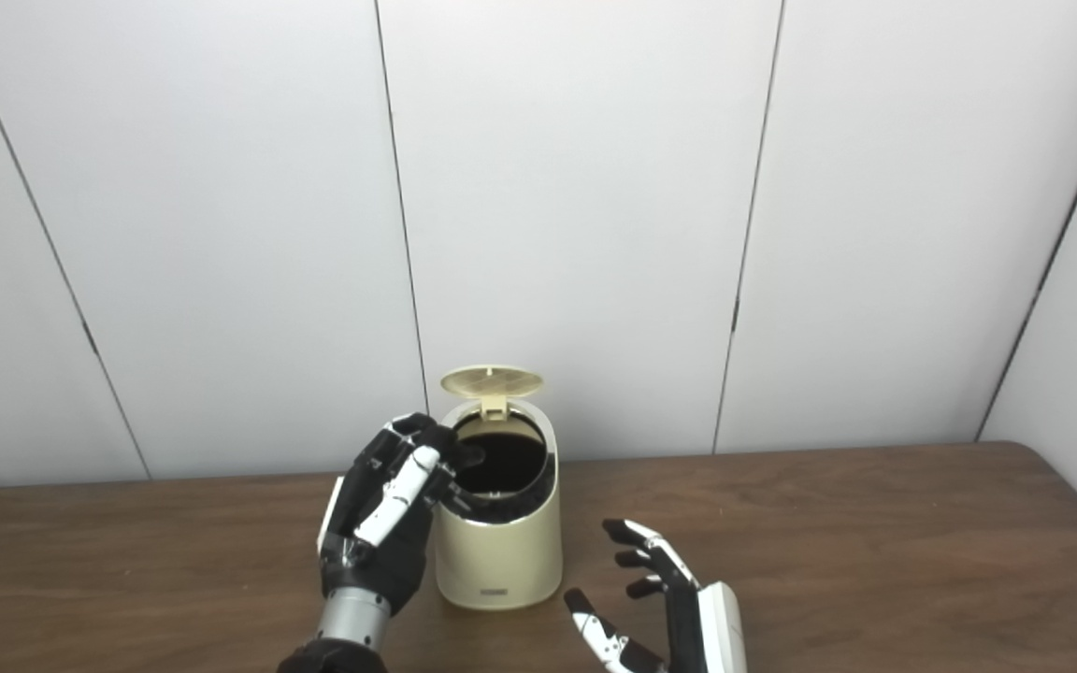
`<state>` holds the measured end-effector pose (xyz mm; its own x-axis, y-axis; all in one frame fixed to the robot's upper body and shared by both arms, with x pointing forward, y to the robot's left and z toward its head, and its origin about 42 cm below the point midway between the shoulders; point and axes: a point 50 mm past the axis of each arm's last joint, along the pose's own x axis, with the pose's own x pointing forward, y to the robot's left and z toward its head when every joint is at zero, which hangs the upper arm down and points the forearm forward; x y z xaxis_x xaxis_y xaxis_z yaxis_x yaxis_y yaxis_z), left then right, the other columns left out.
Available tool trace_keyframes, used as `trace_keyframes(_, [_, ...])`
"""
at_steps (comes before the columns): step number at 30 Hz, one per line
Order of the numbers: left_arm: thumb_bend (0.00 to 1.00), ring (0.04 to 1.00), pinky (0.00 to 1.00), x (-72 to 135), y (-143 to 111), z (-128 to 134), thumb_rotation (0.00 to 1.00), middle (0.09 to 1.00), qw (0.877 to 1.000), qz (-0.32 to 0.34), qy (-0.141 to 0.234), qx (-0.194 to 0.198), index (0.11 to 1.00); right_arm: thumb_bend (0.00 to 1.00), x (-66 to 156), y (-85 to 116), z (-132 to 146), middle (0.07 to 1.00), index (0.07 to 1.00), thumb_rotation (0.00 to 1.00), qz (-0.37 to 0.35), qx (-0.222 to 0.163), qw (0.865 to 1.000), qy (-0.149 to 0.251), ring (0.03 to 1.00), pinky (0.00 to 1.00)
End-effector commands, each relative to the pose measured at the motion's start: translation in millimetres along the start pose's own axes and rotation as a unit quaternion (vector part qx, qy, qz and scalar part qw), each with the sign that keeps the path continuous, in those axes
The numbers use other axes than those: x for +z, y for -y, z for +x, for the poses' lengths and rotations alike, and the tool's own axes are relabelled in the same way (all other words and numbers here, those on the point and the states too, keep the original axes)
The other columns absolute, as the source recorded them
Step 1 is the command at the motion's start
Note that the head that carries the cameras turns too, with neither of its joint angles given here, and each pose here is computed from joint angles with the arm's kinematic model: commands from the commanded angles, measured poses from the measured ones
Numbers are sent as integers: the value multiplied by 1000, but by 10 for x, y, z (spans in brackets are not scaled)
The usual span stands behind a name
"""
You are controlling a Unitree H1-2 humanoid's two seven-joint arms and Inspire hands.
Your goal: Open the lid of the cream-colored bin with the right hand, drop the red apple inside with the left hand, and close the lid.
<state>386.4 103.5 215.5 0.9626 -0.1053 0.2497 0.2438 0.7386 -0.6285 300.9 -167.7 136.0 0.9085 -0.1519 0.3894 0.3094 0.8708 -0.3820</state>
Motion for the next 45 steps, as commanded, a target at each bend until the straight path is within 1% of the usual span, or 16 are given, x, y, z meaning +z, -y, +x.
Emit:
trace_keyframes(1, [498, 536, 600, 143, 179, 85, 0, 471, 999, -14, 25, -36, 449, 287, -83, 24, -168, 741, 725, 289, -12, 9, 1000, -10, 677, 522])
trace_keyframes(6, [498, 540, 635, 178, 137, 91, 0, 470, 999, -27, 19, -33, 450, 287, -89, 20, -165, 748, 720, 268, -13, 7, 1000, -12, 695, 548])
trace_keyframes(15, [498, 534, 586, 312, 72, 4, 0, 469, 997, -64, 21, -25, 449, 292, -94, 33, -132, 754, 718, 266, -10, 2, 1000, -9, 710, 562])
trace_keyframes(17, [499, 533, 589, 358, 33, -51, 0, 466, 997, -71, 23, -25, 452, 290, -76, 55, -106, 758, 728, 248, -13, 0, 1000, 0, 705, 553])
trace_keyframes(19, [499, 531, 587, 416, -22, -116, 0, 466, 997, -73, 26, -24, 455, 284, -46, 85, -64, 758, 737, 241, -21, -5, 1000, 18, 716, 581])
trace_keyframes(21, [499, 528, 578, 486, -100, -191, 0, 465, 997, -61, 31, -24, 459, 273, -4, 121, -17, 756, 737, 272, -29, -14, 999, 36, 729, 618])
trace_keyframes(26, [500, 507, 519, 639, -291, -364, 0, 470, 998, -3, 56, -23, 467, 279, 70, 224, 100, 750, 729, 164, -40, -35, 995, 84, 722, 621])
trace_keyframes(27, [500, 501, 506, 669, -345, -404, 0, 470, 997, 26, 68, -22, 471, 285, 75, 258, 134, 756, 740, 189, -45, -35, 994, 96, 728, 633])
trace_keyframes(28, [499, 497, 500, 695, -401, -444, 0, 472, 995, 60, 80, -21, 476, 300, 85, 293, 170, 760, 752, 257, -52, -35, 992, 111, 732, 641])
trace_keyframes(30, [509, 539, 526, 718, -533, -527, 0, 488, 986, 132, 98, -10, 487, 370, 150, 371, 265, 769, 775, 544, -76, -35, 986, 144, 743, 661])
trace_keyframes(31, [509, 556, 532, 717, -571, -552, 0, 492, 983, 152, 103, -6, 487, 414, 180, 392, 295, 774, 783, 652, -83, -35, 984, 154, 750, 668])
trace_keyframes(32, [510, 564, 535, 705, -625, -581, 0, 495, 979, 175, 105, 1, 487, 436, 234, 421, 334, 777, 787, 709, -88, -35, 982, 165, 753, 672])
trace_keyframes(33, [500, 587, 549, 687, -682, -611, 45, 551, 975, 193, 106, 6, 491, 471, 298, 450, 373, 789, 797, 776, -91, -35, 980, 175, 762, 677])
trace_keyframes(36, [492, 636, 589, 622, -871, -714, 76, 623, 966, 237, 98, 18, 495, 510, 512, 545, 496, 812, 817, 821, -101, -33, 972, 208, 786, 702])
trace_keyframes(41, [487, 652, 617, 469, -1156, -833, 80, 647, 958, 277, 64, 38, 497, 538, 826, 663, 684, 835, 836, 864, -127, -23, 961, 245, 816, 714])
trace_keyframes(45, [489, 663, 630, 345, -1257, -862, 86, 653, 949, 307, 52, 49, 497, 562, 1017, 716, 807, 860, 855, 850, -131, -15, 956, 260, 836, 723])
